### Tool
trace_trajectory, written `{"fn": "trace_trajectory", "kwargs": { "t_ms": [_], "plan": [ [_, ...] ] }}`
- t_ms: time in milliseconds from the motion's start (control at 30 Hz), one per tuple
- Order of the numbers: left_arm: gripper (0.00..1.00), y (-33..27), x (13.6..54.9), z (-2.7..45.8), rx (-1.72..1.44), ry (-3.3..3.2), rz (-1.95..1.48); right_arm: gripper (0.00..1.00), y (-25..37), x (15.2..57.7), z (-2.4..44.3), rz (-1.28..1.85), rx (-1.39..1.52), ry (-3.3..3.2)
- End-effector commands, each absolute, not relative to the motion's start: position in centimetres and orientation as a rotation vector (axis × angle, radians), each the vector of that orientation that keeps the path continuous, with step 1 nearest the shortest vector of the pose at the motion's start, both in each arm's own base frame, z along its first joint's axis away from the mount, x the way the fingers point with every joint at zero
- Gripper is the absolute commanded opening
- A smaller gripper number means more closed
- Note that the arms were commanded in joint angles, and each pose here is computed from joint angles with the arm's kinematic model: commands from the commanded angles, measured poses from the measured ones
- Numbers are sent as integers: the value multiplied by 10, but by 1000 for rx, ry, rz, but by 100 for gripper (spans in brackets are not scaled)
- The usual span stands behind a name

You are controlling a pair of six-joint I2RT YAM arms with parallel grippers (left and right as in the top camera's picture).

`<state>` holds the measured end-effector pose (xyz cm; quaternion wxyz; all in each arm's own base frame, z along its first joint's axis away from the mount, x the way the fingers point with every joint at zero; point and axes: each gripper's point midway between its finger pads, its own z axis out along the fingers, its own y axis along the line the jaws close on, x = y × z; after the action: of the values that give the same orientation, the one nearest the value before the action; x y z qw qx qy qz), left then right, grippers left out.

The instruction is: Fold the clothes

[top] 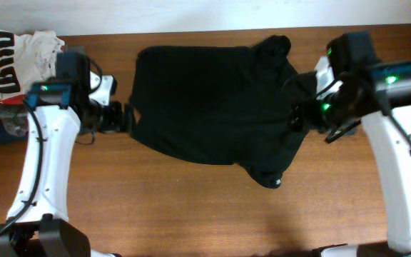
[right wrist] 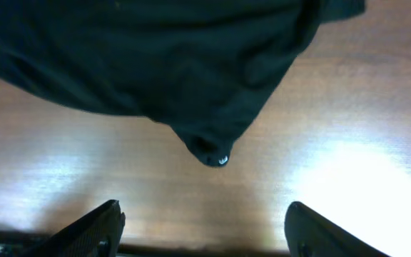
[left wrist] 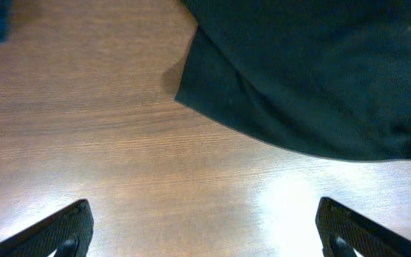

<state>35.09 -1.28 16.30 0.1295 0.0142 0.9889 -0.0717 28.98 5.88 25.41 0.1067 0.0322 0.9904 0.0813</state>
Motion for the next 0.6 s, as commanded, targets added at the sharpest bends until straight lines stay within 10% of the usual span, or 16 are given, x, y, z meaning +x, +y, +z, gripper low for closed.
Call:
{"fn": "trace_trajectory", "kwargs": {
  "t_ms": [0, 567],
  "plan": [
    [99, -20, 340, 139, 133, 2875, -256, 77, 61, 266, 225, 245, 177, 2948],
    [91, -26, 399, 60, 290, 2542, -232, 70, 79, 215, 131, 463, 194, 3009]
  ]
}}
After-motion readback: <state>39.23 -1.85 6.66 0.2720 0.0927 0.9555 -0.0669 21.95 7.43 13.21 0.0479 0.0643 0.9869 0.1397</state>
